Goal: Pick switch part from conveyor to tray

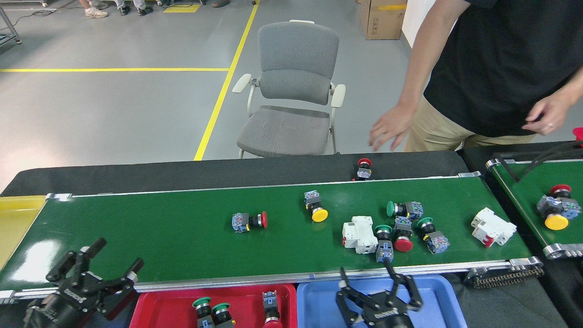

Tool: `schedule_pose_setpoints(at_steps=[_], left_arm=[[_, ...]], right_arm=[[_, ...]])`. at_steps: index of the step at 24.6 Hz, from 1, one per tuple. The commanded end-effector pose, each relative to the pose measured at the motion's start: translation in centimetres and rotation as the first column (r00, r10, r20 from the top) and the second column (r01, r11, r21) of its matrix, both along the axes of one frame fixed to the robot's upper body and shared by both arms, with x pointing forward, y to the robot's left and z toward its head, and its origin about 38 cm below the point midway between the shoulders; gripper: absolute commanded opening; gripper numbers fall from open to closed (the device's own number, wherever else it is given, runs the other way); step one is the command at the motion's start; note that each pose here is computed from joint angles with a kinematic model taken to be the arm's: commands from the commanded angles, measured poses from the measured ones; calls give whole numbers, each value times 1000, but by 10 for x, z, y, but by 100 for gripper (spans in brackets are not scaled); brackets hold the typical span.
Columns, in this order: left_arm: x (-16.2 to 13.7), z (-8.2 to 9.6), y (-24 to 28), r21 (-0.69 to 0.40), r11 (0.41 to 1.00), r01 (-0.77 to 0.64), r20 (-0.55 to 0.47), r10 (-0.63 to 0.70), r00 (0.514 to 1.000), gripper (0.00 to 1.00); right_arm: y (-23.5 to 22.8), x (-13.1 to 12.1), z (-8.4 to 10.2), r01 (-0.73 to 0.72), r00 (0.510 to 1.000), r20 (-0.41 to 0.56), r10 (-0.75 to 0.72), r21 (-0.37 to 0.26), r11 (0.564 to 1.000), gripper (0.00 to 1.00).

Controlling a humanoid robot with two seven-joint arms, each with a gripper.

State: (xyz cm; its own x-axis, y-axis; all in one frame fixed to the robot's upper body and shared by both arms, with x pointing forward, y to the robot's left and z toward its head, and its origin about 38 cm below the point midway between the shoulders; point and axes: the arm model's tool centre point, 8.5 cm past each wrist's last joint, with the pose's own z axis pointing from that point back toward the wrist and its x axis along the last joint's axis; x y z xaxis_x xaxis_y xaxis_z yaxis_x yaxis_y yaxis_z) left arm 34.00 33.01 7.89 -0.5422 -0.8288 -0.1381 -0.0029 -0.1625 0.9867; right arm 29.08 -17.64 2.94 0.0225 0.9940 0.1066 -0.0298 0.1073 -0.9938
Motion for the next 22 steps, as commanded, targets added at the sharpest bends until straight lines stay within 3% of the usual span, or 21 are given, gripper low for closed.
schedule_pose_setpoints(at_steps=[1, 7, 19, 21, 22], left_arm=[[18, 11, -16, 19, 1000, 19, 32, -19, 999, 100], [61, -7, -54, 39, 999, 7, -8, -7, 1000, 100], [111, -29, -59, 30, 998, -64, -114, 67, 991, 100], [116, -32, -57, 28, 997, -73, -130, 76, 989, 100], [117, -33, -56, 26, 997, -75, -134, 78, 988, 100]], right_arm=[[-2, 3, 4, 51, 998, 20, -52, 20, 998, 100], [20, 10, 7, 26, 1000, -5, -26, 28, 999, 100], [68, 72, 8, -65, 993, -95, 65, -2, 998, 99], [74, 80, 6, -70, 991, -110, 70, 0, 998, 87], [75, 83, 7, -76, 991, -112, 75, -7, 997, 71]])
